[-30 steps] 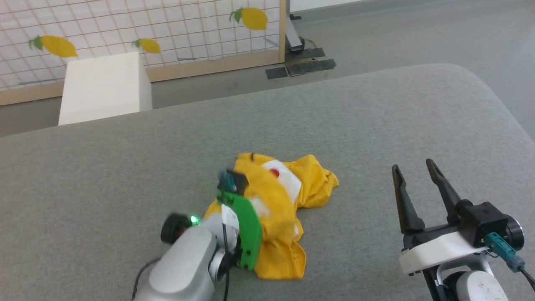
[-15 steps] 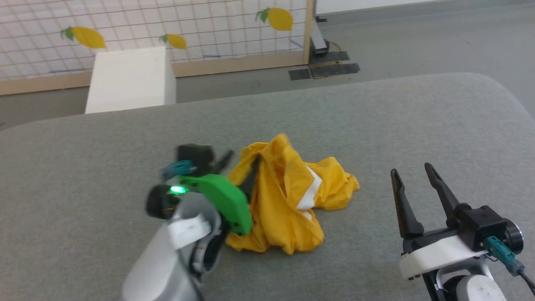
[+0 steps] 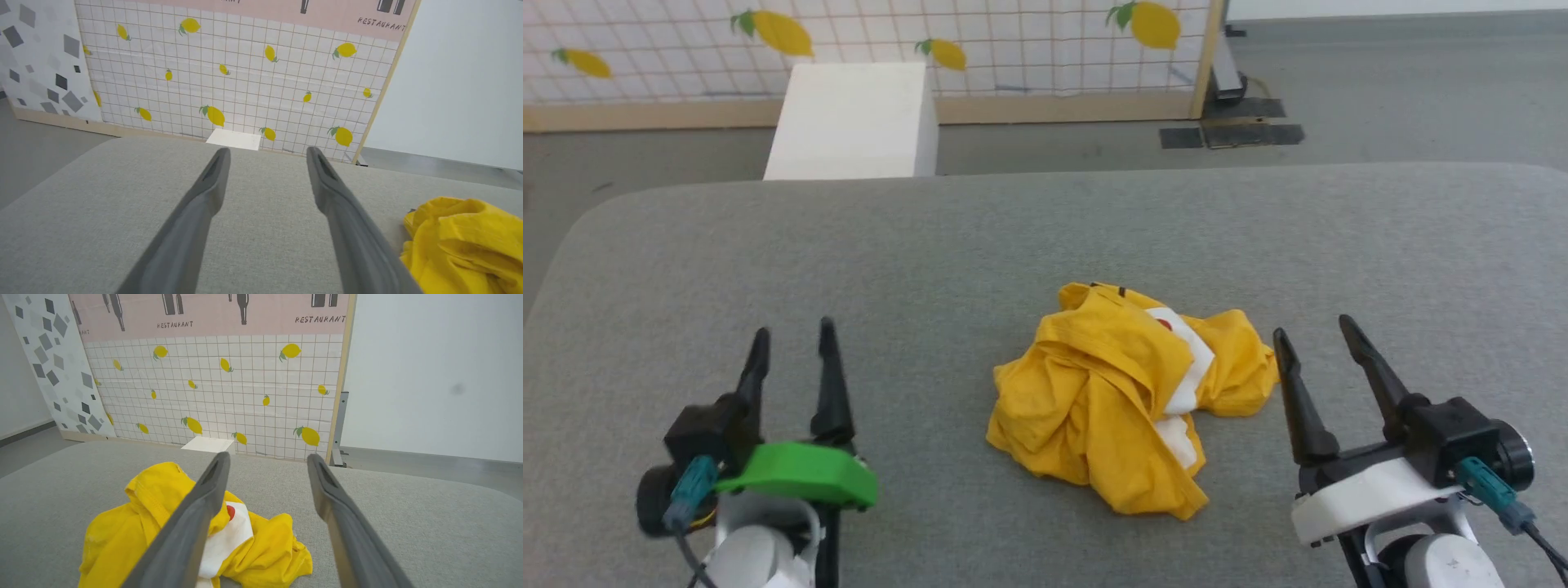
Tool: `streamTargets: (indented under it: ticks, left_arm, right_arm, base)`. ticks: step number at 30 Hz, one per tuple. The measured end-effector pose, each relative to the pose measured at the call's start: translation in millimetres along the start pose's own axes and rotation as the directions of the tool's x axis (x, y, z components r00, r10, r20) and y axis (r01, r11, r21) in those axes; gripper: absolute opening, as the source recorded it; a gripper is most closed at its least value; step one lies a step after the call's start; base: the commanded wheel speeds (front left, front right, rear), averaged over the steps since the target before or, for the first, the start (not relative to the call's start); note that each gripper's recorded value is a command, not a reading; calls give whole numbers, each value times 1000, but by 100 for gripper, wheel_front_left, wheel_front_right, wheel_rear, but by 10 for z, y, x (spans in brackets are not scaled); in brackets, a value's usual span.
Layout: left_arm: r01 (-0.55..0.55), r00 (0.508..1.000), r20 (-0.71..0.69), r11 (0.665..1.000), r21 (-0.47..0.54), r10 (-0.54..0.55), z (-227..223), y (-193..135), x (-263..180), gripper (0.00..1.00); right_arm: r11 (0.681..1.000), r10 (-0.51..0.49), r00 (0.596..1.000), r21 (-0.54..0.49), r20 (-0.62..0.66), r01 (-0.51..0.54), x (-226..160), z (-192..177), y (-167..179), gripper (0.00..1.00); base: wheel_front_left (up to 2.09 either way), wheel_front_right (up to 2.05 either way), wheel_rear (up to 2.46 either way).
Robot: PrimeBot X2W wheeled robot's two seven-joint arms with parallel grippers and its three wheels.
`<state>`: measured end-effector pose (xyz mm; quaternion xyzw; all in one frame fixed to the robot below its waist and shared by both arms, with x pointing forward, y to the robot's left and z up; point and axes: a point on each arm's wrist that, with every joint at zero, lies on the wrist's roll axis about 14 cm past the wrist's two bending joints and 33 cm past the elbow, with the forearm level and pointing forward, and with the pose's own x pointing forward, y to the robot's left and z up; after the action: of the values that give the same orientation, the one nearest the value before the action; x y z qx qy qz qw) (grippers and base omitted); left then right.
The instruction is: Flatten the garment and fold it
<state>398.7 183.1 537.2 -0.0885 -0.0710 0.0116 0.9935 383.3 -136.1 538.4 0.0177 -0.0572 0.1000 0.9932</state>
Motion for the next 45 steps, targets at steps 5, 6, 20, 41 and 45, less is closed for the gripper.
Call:
streamTargets:
  ticks: [5,6,20,41,45]
  left_arm:
    - [-80,995,63,997,8,80,167,208,-63,100]
    - [-85,994,70,996,10,84,180,224,-72,100]
    - [-140,990,35,990,11,140,42,436,-217,100]
    - [-87,995,50,996,-10,88,98,293,-244,100]
    - [-79,996,37,997,-12,80,51,262,-239,100]
  right_arm:
    - [994,113,989,2,-98,-113,154,-178,357,100]
    - [989,146,980,-2,-137,-147,194,-245,464,100]
    - [945,245,785,-40,-569,-325,476,-1014,870,0]
    - [978,196,970,-102,146,-182,1233,1213,600,0]
    - [994,-35,993,-104,-116,22,944,346,-154,0]
  base:
    - [0,0,0]
    - [0,0,0]
    - [0,0,0]
    - [0,0,0]
    - [0,0,0]
